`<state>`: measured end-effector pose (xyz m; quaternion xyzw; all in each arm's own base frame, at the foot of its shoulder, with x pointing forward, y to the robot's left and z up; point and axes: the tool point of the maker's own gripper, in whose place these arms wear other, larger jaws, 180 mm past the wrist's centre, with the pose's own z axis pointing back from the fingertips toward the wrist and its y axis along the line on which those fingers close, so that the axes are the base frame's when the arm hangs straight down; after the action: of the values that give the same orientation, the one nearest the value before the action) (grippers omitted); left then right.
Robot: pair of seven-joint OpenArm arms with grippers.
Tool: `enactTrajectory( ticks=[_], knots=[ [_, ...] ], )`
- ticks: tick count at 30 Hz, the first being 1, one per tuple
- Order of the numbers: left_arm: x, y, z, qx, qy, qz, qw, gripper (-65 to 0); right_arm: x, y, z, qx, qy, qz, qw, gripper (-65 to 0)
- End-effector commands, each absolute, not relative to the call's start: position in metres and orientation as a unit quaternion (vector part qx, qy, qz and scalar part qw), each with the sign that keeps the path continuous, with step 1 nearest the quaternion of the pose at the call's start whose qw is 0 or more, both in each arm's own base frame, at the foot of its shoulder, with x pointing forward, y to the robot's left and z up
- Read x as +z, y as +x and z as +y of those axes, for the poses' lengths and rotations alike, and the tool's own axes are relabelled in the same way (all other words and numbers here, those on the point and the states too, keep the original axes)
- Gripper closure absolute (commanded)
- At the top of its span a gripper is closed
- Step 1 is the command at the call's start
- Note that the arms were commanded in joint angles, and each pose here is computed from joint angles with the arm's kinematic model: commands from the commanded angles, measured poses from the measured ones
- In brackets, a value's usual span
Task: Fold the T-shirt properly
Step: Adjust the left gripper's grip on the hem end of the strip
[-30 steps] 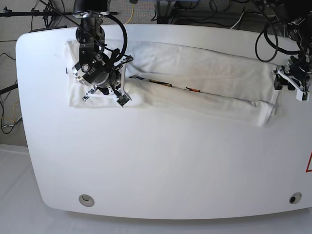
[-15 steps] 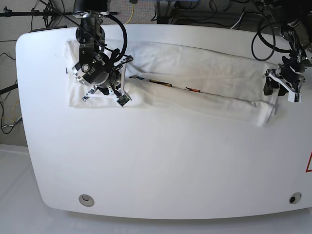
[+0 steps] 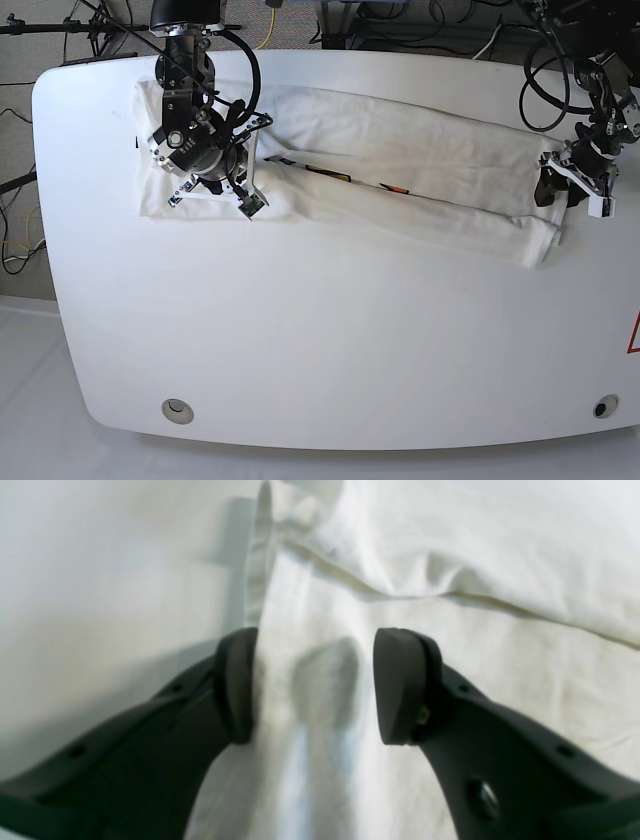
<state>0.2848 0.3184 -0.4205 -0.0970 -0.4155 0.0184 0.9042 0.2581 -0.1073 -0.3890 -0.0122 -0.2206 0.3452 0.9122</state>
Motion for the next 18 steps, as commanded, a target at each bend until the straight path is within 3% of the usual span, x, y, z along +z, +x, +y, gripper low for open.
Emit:
enactTrajectory(
  ticks=[1,7,13,18],
  knots=[
    [-0.433,0.272,0.322,0.006,-0.085,-0.374,0.923,-32.6,-0.382,0.264,-0.107,0.346,-0.015,-0.235,0.908,0.0],
    [-0.433,0.271,0.322,0.006,-0.085,-0.374,0.924,-31.9,-0.380,0.266,-0.106,0.345,-0.015,-0.238,0.908,0.0],
    [-0.438,0.271,0.312,0.010,-0.095,-0.373,0.923,-18.9,-0.380,0.267,-0.105,0.344,-0.014,-0.239,0.908,0.0],
    [-0.443,0.272,0.296,-0.005,-0.108,-0.365,0.925,-12.7,-0.380,0.267,-0.105,0.344,-0.014,-0.239,0.908,0.0]
  ],
)
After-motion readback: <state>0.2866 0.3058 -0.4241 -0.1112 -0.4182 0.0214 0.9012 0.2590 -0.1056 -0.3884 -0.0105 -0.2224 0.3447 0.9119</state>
